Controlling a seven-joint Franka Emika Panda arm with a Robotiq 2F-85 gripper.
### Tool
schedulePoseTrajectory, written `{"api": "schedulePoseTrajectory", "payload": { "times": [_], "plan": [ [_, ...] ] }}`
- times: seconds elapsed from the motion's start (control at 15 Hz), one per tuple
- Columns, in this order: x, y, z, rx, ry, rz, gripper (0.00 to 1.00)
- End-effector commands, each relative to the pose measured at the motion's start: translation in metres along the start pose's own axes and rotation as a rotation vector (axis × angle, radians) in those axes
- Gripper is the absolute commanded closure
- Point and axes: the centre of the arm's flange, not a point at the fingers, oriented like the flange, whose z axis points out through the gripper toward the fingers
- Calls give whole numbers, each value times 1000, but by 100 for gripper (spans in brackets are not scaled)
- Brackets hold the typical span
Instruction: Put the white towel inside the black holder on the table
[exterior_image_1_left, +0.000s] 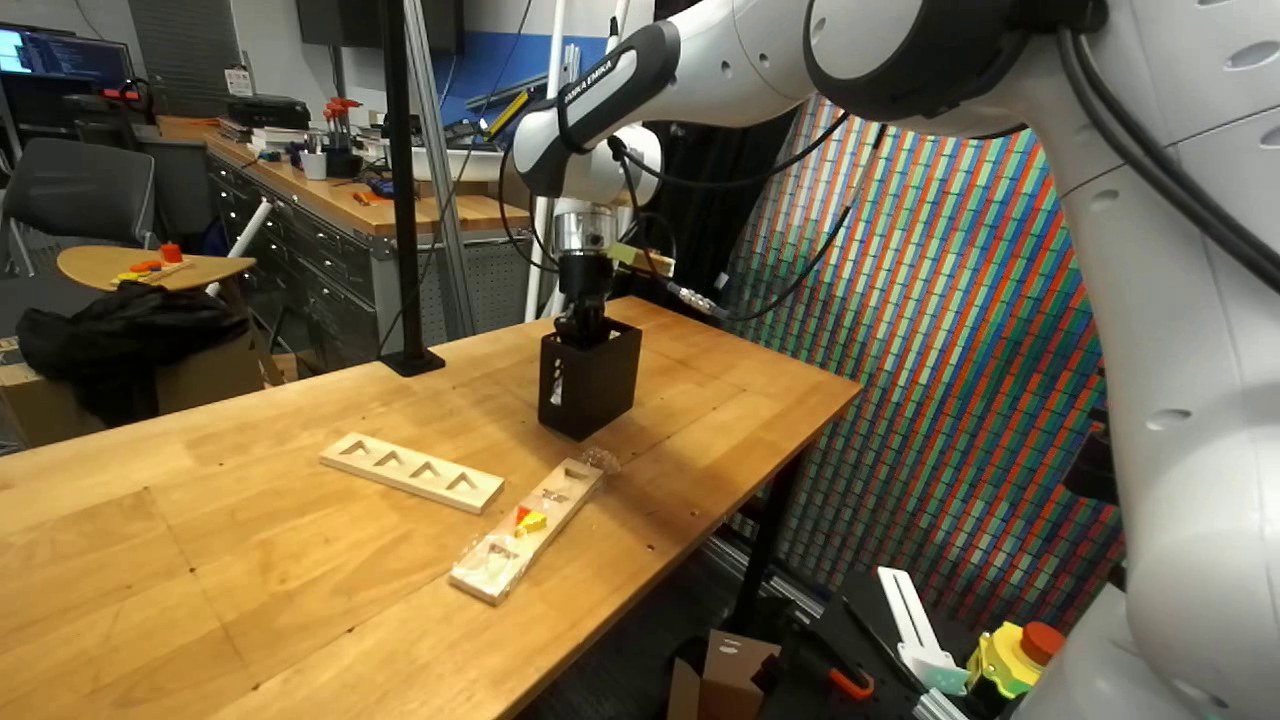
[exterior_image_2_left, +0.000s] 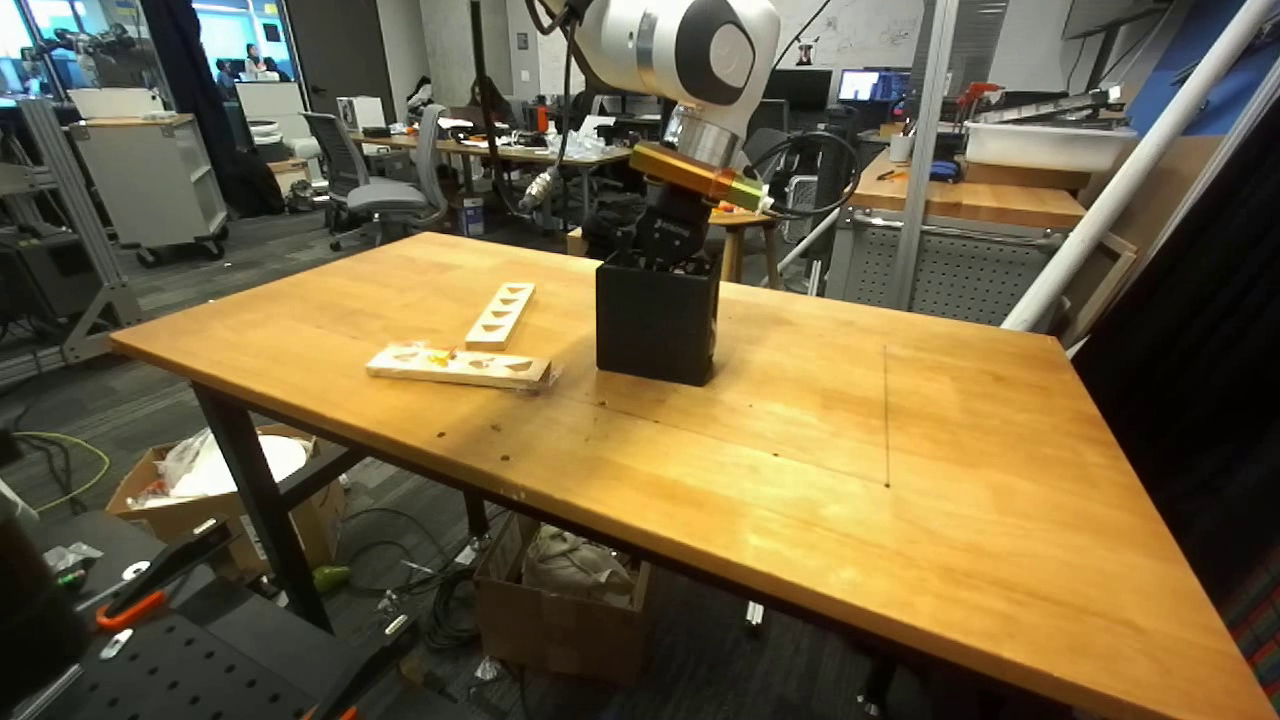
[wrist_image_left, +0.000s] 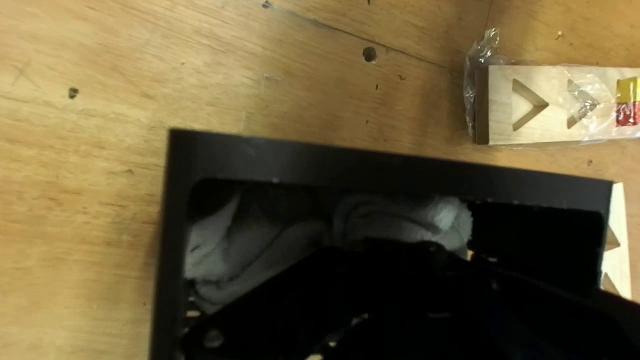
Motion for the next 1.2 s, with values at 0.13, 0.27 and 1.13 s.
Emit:
{"api": "schedulePoseTrajectory", "payload": {
  "times": [0.13, 0.27, 1.13],
  "plan": [
    [14, 5, 10, 64, 6, 3, 100],
    [13, 5, 9, 72, 11, 6, 100],
    [-33, -27, -107, -20, 117, 32, 100]
  ]
}}
